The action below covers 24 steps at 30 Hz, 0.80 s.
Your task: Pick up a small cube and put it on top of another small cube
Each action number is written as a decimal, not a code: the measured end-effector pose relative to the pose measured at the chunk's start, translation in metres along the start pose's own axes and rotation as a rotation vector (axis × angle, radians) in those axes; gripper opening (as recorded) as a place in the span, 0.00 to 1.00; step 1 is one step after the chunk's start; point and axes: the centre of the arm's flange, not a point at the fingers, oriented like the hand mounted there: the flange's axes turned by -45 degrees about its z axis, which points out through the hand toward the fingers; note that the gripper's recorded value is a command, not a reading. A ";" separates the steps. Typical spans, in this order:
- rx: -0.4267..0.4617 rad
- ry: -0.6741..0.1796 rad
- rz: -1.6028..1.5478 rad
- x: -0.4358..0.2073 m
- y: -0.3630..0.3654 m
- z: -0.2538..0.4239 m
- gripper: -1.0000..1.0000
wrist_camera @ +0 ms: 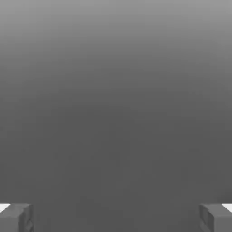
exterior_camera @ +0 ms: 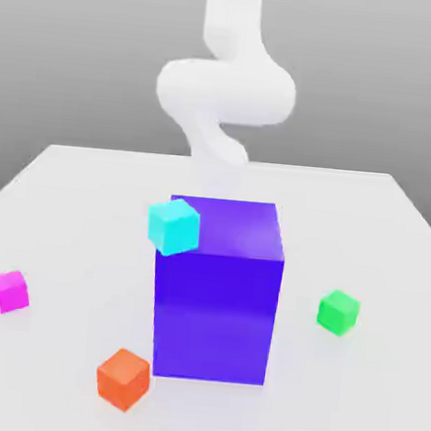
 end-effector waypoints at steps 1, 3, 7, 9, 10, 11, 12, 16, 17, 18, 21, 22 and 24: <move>-0.018 -0.033 0.032 -0.003 0.017 0.024 0.50; -0.052 -0.095 0.093 -0.015 0.050 0.067 0.50; -0.116 -0.212 0.222 -0.054 0.119 0.141 0.50; -0.146 -0.269 0.289 -0.082 0.154 0.173 0.50; -0.161 -0.298 0.323 -0.098 0.171 0.187 0.50; -0.175 -0.326 0.358 -0.115 0.187 0.200 0.50; -0.190 -0.354 0.393 -0.133 0.204 0.212 0.50; -0.244 -0.465 0.536 -0.215 0.261 0.250 0.50; -0.258 -0.493 0.575 -0.238 0.274 0.256 0.50; -0.279 -0.519 0.629 -0.265 0.293 0.258 0.50; -0.314 -0.601 0.738 -0.337 0.318 0.269 0.50; -0.322 -0.629 0.770 -0.361 0.323 0.272 0.50; -0.331 -0.655 0.795 -0.389 0.327 0.283 0.50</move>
